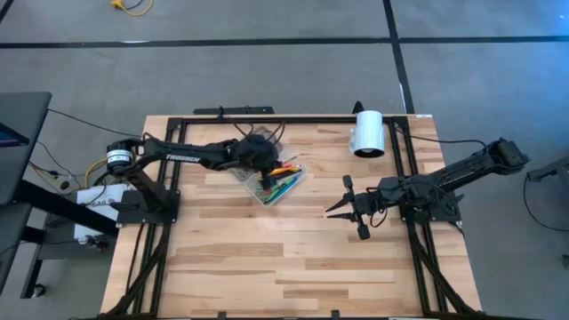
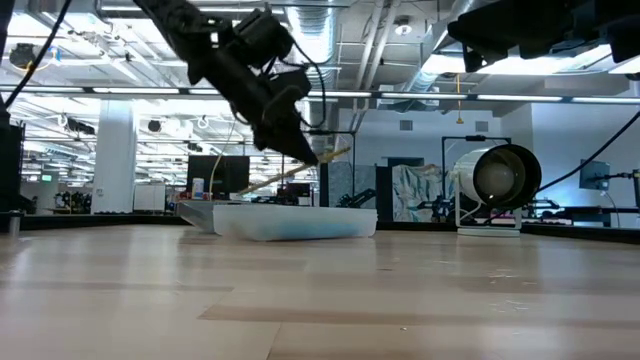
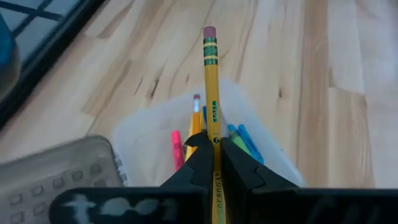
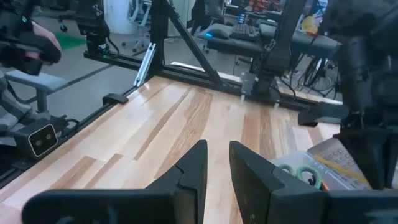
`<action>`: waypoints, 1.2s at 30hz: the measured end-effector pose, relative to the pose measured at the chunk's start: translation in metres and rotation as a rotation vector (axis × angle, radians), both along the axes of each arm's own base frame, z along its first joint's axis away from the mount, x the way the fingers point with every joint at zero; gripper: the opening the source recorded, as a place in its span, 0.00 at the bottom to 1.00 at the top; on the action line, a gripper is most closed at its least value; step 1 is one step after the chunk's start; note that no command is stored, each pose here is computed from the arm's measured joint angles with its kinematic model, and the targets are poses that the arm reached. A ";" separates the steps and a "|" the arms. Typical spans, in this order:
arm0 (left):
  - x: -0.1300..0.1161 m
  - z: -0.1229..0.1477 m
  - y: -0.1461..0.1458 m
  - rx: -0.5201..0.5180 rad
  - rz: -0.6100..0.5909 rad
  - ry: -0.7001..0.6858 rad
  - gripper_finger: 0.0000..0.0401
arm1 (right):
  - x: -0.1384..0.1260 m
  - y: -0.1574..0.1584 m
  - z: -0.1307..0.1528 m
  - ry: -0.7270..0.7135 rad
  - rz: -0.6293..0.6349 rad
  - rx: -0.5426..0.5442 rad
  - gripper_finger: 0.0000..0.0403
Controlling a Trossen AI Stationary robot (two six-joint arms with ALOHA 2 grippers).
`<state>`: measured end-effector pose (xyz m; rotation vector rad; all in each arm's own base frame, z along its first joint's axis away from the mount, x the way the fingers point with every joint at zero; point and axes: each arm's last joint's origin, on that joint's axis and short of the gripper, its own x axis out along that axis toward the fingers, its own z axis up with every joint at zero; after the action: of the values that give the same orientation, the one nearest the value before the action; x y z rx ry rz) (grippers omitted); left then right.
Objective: Pick & place school supplies into a supply box
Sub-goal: Put the yellow pencil into the transparent supply box, then close the transparent supply box
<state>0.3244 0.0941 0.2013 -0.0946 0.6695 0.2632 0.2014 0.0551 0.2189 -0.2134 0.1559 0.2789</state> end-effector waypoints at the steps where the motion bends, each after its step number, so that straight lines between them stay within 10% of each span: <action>1: -0.002 -0.004 0.001 -0.011 -0.001 -0.002 0.00 | 0.000 0.000 0.000 -0.003 0.000 0.001 0.16; 22: -0.011 -0.018 0.005 -0.066 -0.021 -0.040 0.23 | 0.000 0.000 0.001 -0.011 0.000 0.002 0.16; 36: -0.046 0.007 0.000 0.173 -0.037 0.194 0.29 | 0.033 0.008 -0.017 -0.129 -0.003 0.036 0.16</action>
<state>0.2787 0.0941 0.2085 0.1098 0.8369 0.2957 0.2341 0.0635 0.2018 -0.1947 0.0237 0.2640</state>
